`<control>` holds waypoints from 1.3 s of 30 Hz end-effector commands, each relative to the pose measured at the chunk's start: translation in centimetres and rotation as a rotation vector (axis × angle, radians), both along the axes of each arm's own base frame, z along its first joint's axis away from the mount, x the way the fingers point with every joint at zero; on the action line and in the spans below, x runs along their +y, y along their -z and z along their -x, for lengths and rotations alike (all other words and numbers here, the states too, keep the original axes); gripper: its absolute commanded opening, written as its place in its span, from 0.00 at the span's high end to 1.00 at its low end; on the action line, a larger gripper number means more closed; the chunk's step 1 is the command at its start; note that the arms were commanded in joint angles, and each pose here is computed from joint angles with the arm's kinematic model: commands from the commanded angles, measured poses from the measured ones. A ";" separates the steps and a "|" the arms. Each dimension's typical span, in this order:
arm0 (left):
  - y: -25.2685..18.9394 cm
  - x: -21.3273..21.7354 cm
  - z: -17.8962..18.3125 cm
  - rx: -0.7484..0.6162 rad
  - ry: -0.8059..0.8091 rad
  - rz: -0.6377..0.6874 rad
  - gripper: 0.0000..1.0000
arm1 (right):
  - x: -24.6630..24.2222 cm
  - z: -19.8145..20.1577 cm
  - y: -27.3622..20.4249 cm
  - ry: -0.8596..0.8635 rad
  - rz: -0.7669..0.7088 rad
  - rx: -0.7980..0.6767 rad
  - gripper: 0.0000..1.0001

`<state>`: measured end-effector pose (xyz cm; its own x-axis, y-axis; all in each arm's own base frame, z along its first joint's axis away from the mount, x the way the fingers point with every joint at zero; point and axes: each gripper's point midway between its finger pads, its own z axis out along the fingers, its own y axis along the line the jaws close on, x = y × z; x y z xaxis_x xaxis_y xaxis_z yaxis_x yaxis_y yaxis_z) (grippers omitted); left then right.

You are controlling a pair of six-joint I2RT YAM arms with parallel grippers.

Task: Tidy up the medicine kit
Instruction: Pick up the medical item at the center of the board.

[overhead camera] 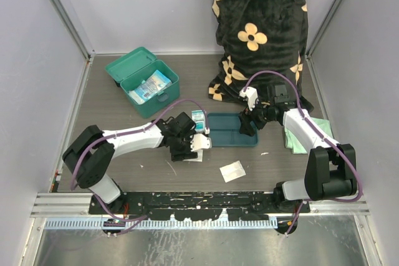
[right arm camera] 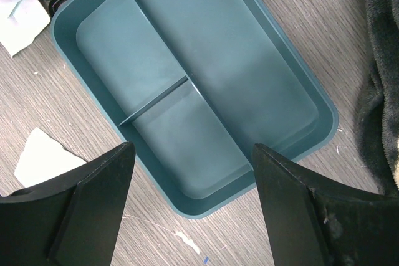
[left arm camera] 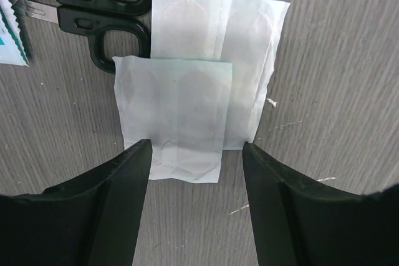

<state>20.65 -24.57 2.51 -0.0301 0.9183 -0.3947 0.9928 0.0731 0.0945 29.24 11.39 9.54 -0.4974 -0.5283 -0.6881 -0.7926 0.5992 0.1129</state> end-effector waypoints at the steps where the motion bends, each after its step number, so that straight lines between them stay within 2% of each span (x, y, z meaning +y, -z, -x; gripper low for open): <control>1: 0.7 0.3 -0.7 -0.038 0.038 -0.025 0.38 | 0.1 -0.6 -0.6 -0.010 -0.008 -0.023 0.18; 7: 2.4 1.3 -0.4 -0.017 0.044 -0.081 0.42 | 0.0 -0.5 -0.6 -0.011 -0.006 -0.023 0.18; 18: 1.7 1.1 -0.4 -0.026 0.001 -0.049 0.72 | 0.1 -0.5 -0.5 -0.013 -0.009 -0.021 0.17; 24: 0.6 0.6 -0.1 -0.015 -0.023 -0.012 0.81 | 0.3 -0.6 -0.8 -0.018 -0.020 -0.023 0.17; 32: -1.9 -0.1 -0.3 0.056 -0.065 0.084 0.99 | 2.4 -1.1 -3.6 -0.064 -0.145 -0.041 0.17; 39: -6.4 -0.7 -1.3 0.199 -0.108 0.246 1.00 | 5.3 -1.3 -8.2 -0.183 -0.306 -0.087 0.22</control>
